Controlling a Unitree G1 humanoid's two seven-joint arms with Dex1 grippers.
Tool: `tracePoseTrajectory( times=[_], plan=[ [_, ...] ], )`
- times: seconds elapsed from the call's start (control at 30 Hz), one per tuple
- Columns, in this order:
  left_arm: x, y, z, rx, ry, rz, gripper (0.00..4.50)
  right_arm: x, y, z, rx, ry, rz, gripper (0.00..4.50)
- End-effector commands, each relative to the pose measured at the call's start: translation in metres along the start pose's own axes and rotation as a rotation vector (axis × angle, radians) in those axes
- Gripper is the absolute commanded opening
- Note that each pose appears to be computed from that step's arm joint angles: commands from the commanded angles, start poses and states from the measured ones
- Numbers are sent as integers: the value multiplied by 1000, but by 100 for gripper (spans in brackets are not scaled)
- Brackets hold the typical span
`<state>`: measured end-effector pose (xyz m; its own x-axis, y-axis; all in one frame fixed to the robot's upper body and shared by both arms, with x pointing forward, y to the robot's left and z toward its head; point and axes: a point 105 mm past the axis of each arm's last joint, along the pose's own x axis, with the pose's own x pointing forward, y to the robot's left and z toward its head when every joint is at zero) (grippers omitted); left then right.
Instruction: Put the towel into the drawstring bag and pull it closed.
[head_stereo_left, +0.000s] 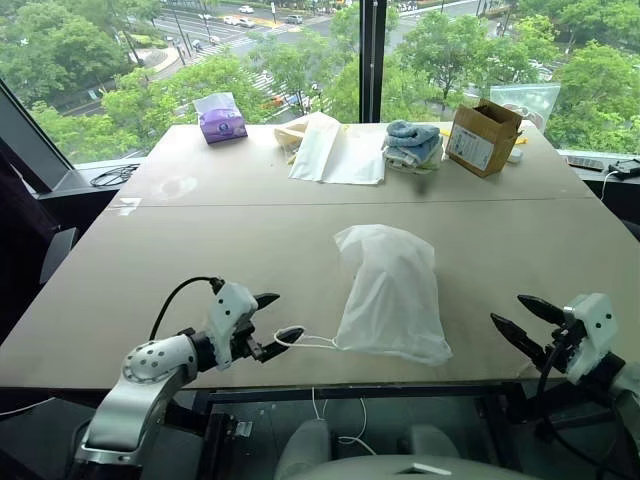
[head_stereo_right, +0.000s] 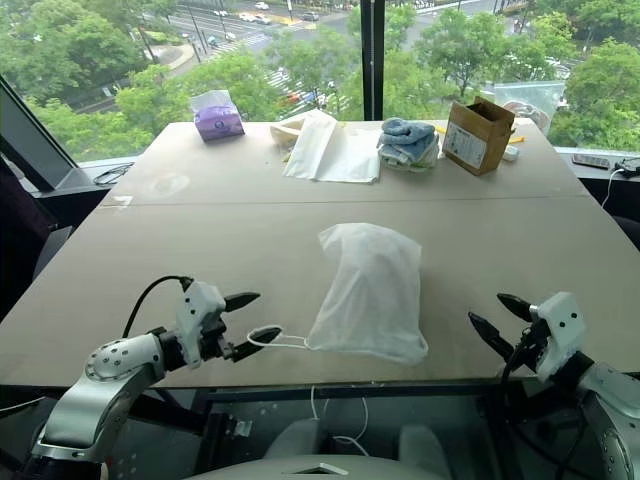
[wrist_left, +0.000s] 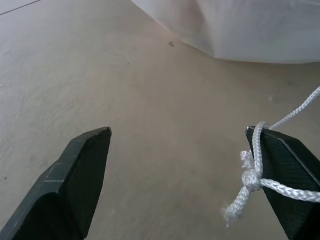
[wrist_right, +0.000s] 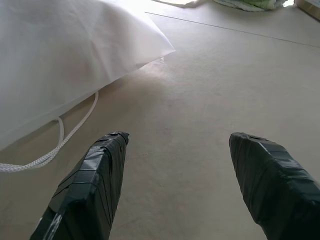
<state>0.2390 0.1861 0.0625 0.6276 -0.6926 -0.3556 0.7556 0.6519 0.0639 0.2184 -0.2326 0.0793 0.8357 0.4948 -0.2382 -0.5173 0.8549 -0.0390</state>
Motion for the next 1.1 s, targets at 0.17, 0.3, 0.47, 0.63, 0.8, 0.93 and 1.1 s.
tracePoseTrajectory(
  times=[0.17, 0.3, 0.47, 0.63, 0.8, 0.93, 1.1],
  plan=[
    [-19, -7, 2, 23, 29, -91, 444, -1, -5, 11, -39, -31, 11, 346],
    [-32, 3, -12, 99, 111, -82, 444, 1, -4, 11, -37, -37, 14, 346],
    [-36, 22, -13, 120, 106, -7, 444, 3, -1, 10, -32, -40, 21, 346],
    [-38, 17, -13, 128, 98, -52, 444, 2, -2, 8, -31, -38, 14, 346],
    [-44, 20, -18, 116, 112, -59, 444, 1, -1, 8, -26, -40, 10, 346],
    [-57, 28, -39, 201, 225, -63, 444, 1, 0, 7, -22, -41, 12, 346],
    [-67, 35, -47, 228, 282, -61, 444, 1, 4, 7, -12, -40, 31, 346]
  ],
)
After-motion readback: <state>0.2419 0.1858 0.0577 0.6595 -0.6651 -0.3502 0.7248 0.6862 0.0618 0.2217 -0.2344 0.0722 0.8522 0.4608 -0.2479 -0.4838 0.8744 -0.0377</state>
